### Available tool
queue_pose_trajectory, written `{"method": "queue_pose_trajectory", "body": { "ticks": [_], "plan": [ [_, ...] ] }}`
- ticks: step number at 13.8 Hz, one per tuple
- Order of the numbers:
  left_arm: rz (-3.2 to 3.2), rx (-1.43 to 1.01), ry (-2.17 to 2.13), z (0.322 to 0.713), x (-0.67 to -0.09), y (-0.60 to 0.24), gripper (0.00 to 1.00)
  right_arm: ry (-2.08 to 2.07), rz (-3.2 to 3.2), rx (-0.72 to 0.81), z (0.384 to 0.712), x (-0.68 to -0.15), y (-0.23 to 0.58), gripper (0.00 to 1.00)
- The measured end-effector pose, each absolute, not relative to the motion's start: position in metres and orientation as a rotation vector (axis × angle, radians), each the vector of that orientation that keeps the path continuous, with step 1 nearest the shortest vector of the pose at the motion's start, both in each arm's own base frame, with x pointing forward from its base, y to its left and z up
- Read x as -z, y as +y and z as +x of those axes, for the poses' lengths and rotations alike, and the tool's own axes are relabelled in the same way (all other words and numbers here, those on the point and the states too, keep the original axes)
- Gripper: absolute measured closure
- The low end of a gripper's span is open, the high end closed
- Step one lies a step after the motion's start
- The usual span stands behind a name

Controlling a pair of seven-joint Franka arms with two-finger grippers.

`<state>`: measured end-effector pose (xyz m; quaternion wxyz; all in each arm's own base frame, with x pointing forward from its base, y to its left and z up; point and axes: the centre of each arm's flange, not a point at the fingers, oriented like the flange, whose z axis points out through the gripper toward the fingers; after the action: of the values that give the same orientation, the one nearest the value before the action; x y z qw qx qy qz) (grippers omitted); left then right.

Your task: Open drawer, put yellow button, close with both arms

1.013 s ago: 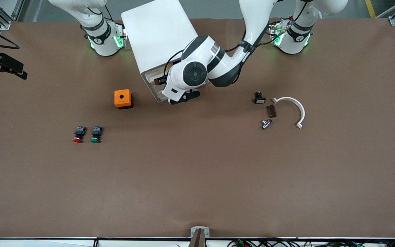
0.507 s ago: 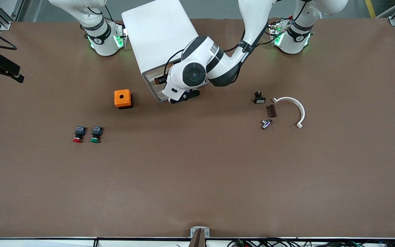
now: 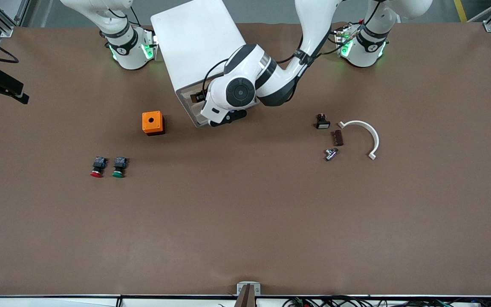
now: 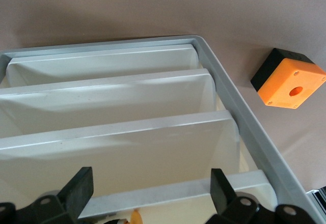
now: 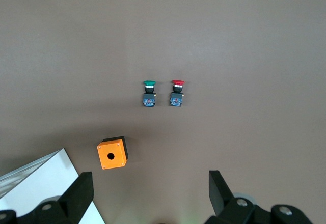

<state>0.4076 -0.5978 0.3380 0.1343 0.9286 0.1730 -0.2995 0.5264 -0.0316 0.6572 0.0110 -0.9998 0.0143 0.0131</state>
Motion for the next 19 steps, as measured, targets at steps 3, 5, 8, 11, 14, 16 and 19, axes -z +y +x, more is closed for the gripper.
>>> {"method": "queue_pose_trajectory", "body": {
  "ticks": [3,5,8,11,14,16,19],
  "plan": [
    [2.692,0.869,0.505,0.408,-0.337,-0.597,0.00,0.046,-3.120,-0.009,0.525,-0.667,-0.032,0.00],
    [2.691,0.869,0.511,0.410,-0.337,-0.595,0.00,0.049,-3.121,0.007,0.523,-0.671,-0.033,0.00],
    [2.675,0.839,0.541,0.426,-0.343,-0.586,0.00,0.066,-3.121,0.040,0.525,-0.673,-0.039,0.00],
    [2.633,0.796,0.594,0.458,-0.364,-0.562,0.00,0.069,-3.121,0.039,0.525,-0.673,-0.040,0.00],
    [2.581,0.745,0.656,0.494,-0.389,-0.530,0.00,0.070,-3.119,0.022,0.524,-0.672,-0.039,0.00],
    [2.566,0.693,0.698,0.519,-0.404,-0.503,0.00,0.070,-3.118,0.014,0.523,-0.671,-0.039,0.00],
    [2.641,0.554,0.740,0.552,-0.414,-0.460,0.00,0.077,-3.118,0.012,0.523,-0.671,-0.042,0.00]
  ]
}}
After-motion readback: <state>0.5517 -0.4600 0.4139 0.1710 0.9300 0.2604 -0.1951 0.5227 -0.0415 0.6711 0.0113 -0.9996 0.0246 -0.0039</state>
